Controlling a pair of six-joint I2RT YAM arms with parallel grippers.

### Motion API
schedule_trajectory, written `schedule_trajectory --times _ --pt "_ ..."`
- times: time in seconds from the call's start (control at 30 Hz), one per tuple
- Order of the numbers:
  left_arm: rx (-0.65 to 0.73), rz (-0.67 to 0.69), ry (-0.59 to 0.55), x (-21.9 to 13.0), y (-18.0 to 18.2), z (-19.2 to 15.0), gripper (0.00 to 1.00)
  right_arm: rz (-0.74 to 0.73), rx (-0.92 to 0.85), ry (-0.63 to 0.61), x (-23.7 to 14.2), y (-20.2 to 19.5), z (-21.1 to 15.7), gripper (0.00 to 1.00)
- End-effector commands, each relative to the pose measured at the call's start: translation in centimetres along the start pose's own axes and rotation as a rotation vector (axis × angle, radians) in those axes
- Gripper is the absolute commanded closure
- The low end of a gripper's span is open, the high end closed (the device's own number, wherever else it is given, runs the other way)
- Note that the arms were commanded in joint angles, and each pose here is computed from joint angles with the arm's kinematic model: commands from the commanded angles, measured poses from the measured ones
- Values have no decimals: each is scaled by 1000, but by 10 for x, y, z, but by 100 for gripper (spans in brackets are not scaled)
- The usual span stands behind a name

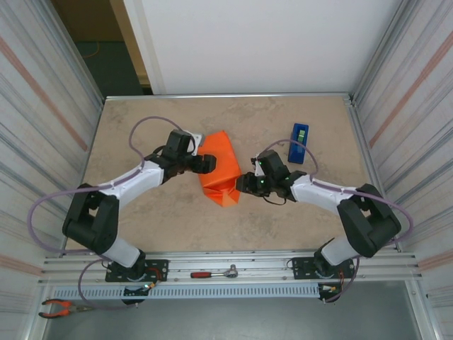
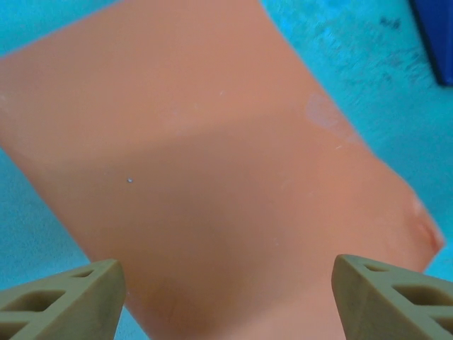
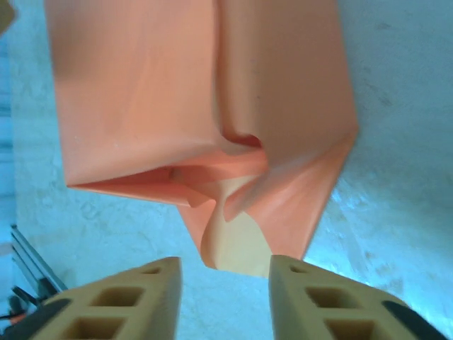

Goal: Wrap the gift box in paper

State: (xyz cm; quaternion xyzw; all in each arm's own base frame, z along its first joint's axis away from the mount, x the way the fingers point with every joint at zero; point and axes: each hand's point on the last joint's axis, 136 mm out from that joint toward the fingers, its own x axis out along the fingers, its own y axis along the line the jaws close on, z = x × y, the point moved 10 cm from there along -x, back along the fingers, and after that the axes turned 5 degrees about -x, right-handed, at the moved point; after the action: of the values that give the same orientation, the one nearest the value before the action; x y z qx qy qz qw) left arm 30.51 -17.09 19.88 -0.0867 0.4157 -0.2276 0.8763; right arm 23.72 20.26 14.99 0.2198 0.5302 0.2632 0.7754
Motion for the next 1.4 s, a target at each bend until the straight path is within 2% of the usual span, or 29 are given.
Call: schedule_trajectory --times 0.0,0.1,0.23,0.47,0.7,0.97,1.1,1.23,1.37 --pt "-11 -37 -94 -29 -12 16 14 -88 44 36 -4 -15 -14 50" --pt "-11 -35 -161 -42 -15 24 1 -116 52 46 -2 -17 -18 45" --pt "-37 -23 -242 -52 -15 30 1 -129 54 78 10 -16 -18 46" --pt "-47 -42 -329 -54 -11 21 1 -139 40 119 32 -8 -20 54" --pt "-70 -9 -293 -47 -3 6 1 -141 43 142 46 -6 -20 66" --pt "-111 22 -278 -44 6 -12 1 -151 50 158 56 -6 -21 72" --pt "-144 24 -234 -42 8 -21 1 -151 55 160 59 -6 -21 81" --pt "-168 8 -168 -41 8 -30 1 -144 64 157 58 -5 -20 98" --pt "-167 -23 -115 -42 4 -48 1 -113 78 144 53 0 -17 100"
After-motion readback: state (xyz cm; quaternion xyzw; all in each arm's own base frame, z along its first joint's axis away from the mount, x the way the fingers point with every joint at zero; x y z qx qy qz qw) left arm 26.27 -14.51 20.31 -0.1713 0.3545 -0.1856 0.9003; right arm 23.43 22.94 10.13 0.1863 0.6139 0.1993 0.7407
